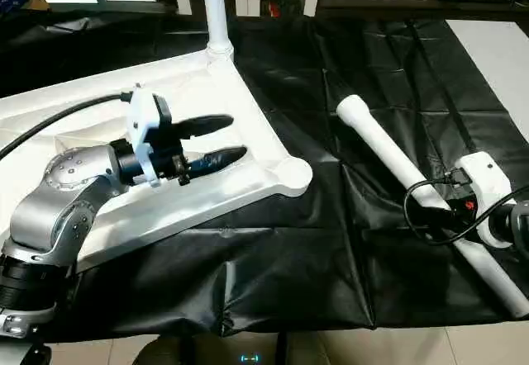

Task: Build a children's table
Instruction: Insert table leg to table base

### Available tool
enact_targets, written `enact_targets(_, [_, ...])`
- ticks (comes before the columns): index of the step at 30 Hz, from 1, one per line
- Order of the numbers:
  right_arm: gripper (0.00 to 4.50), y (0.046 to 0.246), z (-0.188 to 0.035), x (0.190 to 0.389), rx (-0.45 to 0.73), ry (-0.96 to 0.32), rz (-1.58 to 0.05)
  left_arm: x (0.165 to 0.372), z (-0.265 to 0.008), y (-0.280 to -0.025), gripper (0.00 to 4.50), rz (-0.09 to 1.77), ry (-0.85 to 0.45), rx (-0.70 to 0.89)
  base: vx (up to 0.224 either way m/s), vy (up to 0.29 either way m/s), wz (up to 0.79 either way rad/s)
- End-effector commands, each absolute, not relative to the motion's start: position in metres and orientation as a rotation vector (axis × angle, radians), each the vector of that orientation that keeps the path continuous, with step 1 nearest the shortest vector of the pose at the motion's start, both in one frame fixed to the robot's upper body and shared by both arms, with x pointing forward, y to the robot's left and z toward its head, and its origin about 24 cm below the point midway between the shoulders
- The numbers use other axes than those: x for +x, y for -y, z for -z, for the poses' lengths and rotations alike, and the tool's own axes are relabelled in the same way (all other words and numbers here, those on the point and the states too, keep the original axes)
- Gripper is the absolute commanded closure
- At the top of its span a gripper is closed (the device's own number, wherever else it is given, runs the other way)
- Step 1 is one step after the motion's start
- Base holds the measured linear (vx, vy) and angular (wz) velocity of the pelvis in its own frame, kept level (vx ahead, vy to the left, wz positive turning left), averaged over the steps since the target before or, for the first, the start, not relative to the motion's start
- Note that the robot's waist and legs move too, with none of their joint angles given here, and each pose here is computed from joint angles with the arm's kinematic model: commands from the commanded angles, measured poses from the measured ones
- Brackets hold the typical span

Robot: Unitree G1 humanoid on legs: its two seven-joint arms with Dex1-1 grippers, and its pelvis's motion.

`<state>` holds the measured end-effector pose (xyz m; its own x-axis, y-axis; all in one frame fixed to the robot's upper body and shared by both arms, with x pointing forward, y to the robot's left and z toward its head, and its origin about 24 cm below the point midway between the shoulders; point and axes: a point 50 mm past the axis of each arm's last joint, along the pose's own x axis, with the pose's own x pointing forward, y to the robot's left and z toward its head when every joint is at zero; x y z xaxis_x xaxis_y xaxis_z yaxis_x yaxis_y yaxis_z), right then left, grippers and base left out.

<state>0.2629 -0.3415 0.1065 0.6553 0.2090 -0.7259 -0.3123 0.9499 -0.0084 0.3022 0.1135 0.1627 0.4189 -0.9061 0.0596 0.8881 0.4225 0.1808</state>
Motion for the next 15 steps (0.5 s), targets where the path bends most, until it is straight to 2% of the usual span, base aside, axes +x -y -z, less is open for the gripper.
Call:
enact_targets(1, [2.77, 0.346, -0.104, 0.260, -0.111, -0.807, -0.275, 0.299, -0.164, -0.113, 1.42, 1.118, 0.162, 0.125, 0.000, 0.000, 0.00])
enact_targets(3, [2.95, 0.348, -0.108, 0.261, -0.107, -0.786, -0.263, 0.298, -0.163, -0.113, 1.42, 1.111, 0.158, 0.121, 0.000, 0.000, 0.00])
enact_targets(9, [3.01, 0.351, -0.123, 0.268, -0.069, -0.667, -0.232, 0.295, -0.163, -0.108, 1.42, 1.086, 0.161, 0.065, 0.000, 0.000, 0.00])
enact_targets(12, [3.02, 0.345, -0.142, 0.278, -0.007, -0.503, -0.257, 0.291, -0.164, -0.101, 1.42, 1.073, 0.164, 0.003, 0.000, 0.000, 0.00])
enact_targets(14, [3.02, 0.335, -0.158, 0.285, 0.096, -0.365, -0.311, 0.288, -0.164, -0.096, 1.42, 1.068, 0.157, -0.043, 0.000, 0.000, 0.00])
enact_targets(15, [3.02, 0.335, -0.158, 0.285, 0.098, -0.363, -0.311, 0.288, -0.164, -0.096, 1.42, 1.067, 0.157, -0.044, 0.000, 0.000, 0.00])
